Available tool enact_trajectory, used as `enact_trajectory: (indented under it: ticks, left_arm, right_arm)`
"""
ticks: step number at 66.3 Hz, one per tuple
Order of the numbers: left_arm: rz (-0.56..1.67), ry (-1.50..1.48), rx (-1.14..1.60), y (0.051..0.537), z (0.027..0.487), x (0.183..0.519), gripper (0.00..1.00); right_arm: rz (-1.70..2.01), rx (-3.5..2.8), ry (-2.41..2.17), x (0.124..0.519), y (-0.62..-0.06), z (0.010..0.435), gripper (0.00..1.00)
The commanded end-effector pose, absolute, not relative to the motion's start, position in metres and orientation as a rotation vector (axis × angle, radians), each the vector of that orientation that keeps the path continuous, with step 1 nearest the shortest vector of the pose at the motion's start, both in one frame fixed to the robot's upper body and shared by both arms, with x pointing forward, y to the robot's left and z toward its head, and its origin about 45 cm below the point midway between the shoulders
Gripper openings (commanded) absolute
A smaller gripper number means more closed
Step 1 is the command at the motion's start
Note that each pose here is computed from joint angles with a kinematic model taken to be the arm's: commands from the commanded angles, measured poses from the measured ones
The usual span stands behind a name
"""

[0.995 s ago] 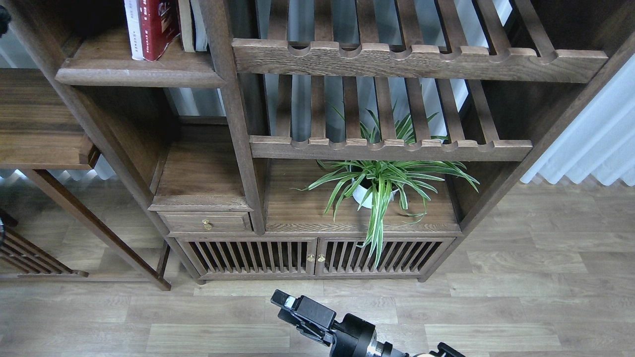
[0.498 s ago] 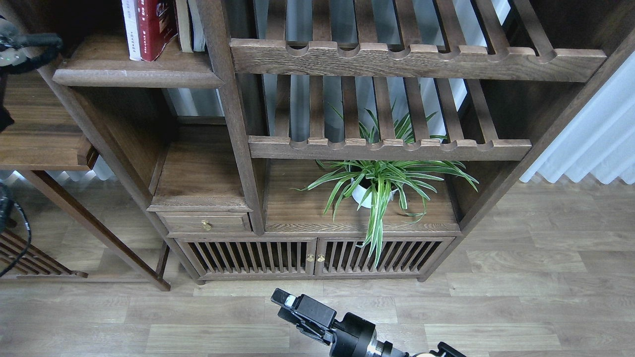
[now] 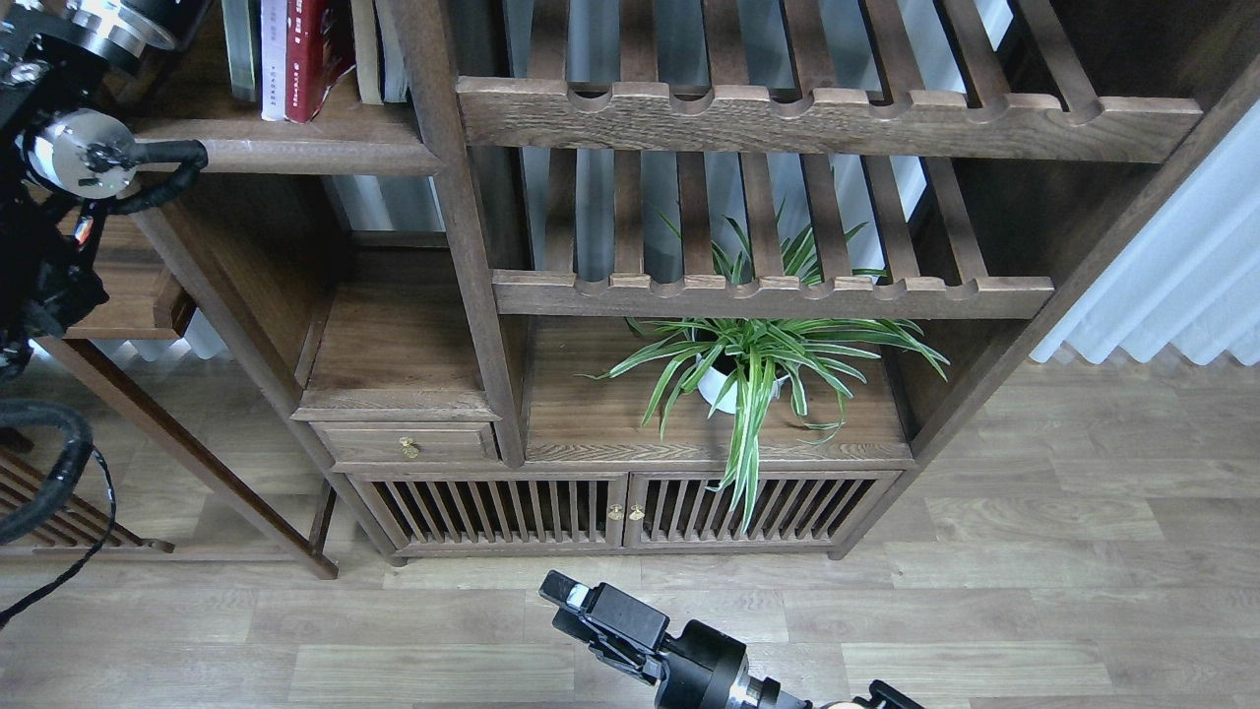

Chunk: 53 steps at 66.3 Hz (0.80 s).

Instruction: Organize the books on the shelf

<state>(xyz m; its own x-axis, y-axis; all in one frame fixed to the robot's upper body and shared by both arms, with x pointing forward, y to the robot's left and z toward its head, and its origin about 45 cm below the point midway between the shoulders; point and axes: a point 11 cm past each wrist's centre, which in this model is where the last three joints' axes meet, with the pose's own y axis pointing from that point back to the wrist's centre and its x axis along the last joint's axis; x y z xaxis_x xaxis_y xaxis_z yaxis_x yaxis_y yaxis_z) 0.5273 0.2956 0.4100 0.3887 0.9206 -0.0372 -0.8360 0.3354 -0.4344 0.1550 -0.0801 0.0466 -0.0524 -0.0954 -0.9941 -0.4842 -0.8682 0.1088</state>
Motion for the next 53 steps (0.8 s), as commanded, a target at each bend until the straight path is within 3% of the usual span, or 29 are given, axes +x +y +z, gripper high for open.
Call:
enact_trajectory:
  ticks: [1,12,24,39,53]
  left_arm:
    - [1.156,-0.237,-0.432,0.299,0.415,0.526,0.99]
    - [1.098,-0.28,-0.487,0.313,0.431,0.504,0.99]
    - [1.07,-0.305,-0.46,0.341,0.42,0.469,0.99]
    - [1.035,-0.242,-0.485,0.361,0.379,0.415,1.0]
    - [1.134,-0.061,-0.435,0.384,0.297,0.379,1.0]
  right_arm:
    - [2.003,-1.947,0.62,0.155,-0.08,0.047,1.0]
    - [1.997,-1.943,0.626,0.156,-0.081,0.047,1.0]
    - [1.97,-1.924,0.659,0.161,-0.084,0.047,1.0]
    - [1.919,-1.914,0.69,0.175,-0.092,0.051,1.0]
    - [1.765,-1.943,0.709,0.222,-0.106,0.075,1.0]
